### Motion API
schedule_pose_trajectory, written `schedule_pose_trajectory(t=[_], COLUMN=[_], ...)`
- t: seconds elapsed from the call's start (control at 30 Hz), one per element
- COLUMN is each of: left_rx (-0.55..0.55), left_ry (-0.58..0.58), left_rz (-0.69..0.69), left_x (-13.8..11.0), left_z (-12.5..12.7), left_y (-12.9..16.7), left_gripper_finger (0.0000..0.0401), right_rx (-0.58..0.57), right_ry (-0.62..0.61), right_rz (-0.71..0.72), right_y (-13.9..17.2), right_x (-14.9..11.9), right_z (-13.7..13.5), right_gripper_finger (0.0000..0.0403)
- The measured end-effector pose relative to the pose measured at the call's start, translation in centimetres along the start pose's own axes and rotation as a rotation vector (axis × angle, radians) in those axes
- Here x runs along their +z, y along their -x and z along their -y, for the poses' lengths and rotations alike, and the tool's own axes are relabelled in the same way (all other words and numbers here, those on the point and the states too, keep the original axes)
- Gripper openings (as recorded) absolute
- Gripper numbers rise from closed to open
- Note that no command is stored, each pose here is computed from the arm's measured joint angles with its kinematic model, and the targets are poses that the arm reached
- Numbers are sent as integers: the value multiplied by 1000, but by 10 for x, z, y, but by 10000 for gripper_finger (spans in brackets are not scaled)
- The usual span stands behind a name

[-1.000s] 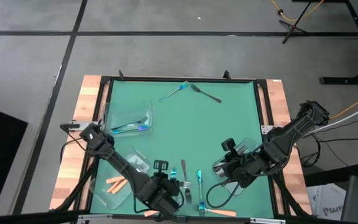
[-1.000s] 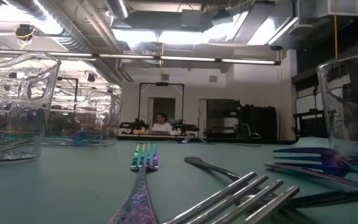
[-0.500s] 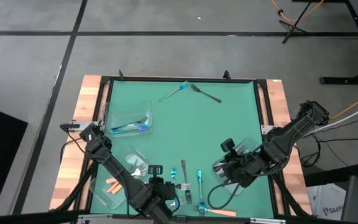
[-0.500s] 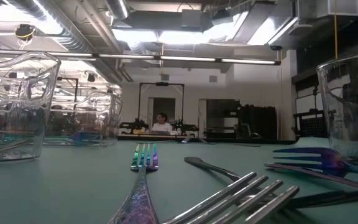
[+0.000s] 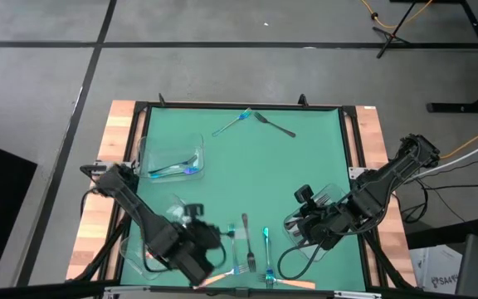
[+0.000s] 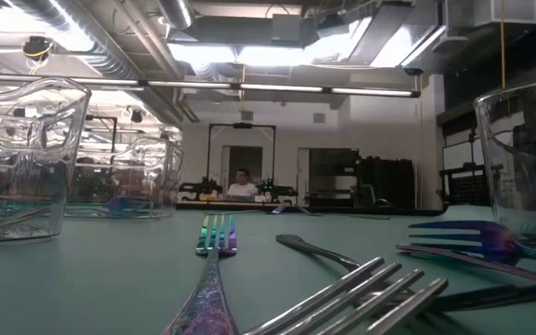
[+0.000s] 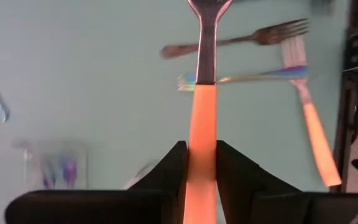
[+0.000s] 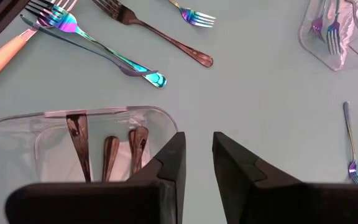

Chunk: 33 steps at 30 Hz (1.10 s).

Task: Sort silverware by color (type)
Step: Put the top yellow fork into the bottom left transparent bin

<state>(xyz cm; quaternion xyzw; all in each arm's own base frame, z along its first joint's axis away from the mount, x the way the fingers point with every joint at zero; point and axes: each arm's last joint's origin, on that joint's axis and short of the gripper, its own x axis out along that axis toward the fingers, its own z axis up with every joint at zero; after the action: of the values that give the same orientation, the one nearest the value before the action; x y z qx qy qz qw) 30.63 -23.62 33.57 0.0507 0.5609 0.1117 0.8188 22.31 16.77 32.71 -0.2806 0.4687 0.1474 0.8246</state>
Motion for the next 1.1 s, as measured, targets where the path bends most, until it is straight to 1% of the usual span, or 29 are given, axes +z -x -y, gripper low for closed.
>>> schedule_pose_trajectory(t=[0.07,0.2,0.3,0.4,0.47,0.53,0.7,0.77,0.97,1.1], left_rx=[16,59,91,106,102,82,-22,-46,-39,-27], left_ry=[59,190,286,380,428,448,484,497,535,538], left_rz=[-26,-92,-147,-232,-288,-313,-311,-300,-300,-304], left_x=[-13,-46,-73,-96,-109,-119,-134,-137,-146,-150], left_z=[-12,-33,-43,-45,-41,-33,-12,-7,-3,-3], left_y=[2,1,-4,-12,-18,-24,-40,-44,-49,-54], left_gripper_finger=[59,59,59,59,59,59,59,59,60,60], right_rx=[0,0,0,0,-1,-1,-2,-2,-3,-3], right_ry=[1,8,38,49,50,50,50,50,49,49], right_rz=[0,0,0,0,0,0,1,2,3,3], right_y=[0,0,0,0,0,0,0,0,0,0], right_x=[0,0,0,0,0,0,0,0,0,0], right_z=[0,0,0,0,0,0,0,0,0,0], right_gripper_finger=[69,69,69,69,69,69,69,69,69,69])
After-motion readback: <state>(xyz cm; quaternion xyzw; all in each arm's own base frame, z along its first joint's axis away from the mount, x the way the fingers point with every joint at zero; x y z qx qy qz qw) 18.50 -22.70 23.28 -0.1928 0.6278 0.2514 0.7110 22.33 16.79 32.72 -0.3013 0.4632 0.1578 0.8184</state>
